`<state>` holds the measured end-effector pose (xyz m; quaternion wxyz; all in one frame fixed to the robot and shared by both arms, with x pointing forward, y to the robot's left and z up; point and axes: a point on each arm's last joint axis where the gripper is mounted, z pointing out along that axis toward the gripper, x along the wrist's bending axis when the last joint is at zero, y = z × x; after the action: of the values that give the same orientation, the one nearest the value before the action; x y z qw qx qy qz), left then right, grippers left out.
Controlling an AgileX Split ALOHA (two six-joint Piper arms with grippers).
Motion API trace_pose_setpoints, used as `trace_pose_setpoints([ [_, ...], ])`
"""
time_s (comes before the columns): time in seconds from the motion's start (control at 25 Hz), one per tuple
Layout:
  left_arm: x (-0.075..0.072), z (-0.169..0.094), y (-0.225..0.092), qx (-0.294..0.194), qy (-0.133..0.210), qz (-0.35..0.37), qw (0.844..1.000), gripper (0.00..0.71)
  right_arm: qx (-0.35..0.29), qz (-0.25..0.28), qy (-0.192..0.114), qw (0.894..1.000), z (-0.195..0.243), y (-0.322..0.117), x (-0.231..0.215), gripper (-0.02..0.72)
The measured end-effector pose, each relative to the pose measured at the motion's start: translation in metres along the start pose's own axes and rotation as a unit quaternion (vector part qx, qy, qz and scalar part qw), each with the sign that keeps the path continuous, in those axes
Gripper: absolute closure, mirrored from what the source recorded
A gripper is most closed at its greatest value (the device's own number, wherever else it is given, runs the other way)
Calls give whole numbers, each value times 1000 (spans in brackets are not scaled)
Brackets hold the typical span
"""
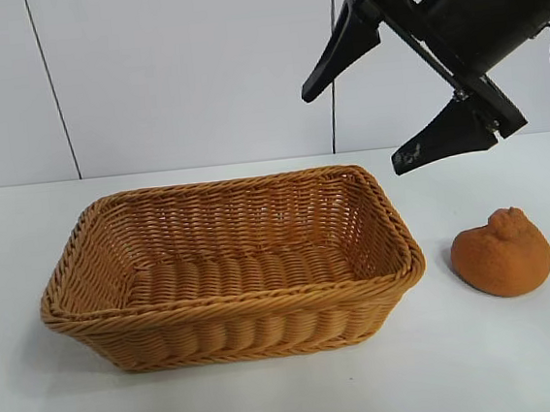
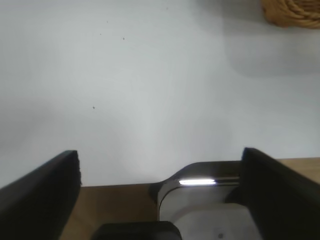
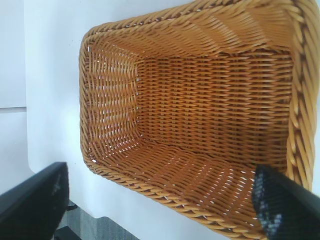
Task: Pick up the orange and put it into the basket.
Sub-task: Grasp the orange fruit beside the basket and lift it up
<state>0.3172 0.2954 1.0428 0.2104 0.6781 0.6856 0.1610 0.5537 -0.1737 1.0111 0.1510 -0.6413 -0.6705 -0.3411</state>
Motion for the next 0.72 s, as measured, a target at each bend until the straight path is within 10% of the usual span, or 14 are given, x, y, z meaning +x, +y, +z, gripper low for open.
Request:
trace_pose_setpoints([
  [0.4, -1, -30, -36, -160, -6, 8, 987, 92, 16, -36, -13, 999, -11, 9, 10, 21],
  [0.72, -1, -51, -66, -274, -10, 16, 962, 92, 13, -47, -130, 990, -28, 22, 4, 21],
])
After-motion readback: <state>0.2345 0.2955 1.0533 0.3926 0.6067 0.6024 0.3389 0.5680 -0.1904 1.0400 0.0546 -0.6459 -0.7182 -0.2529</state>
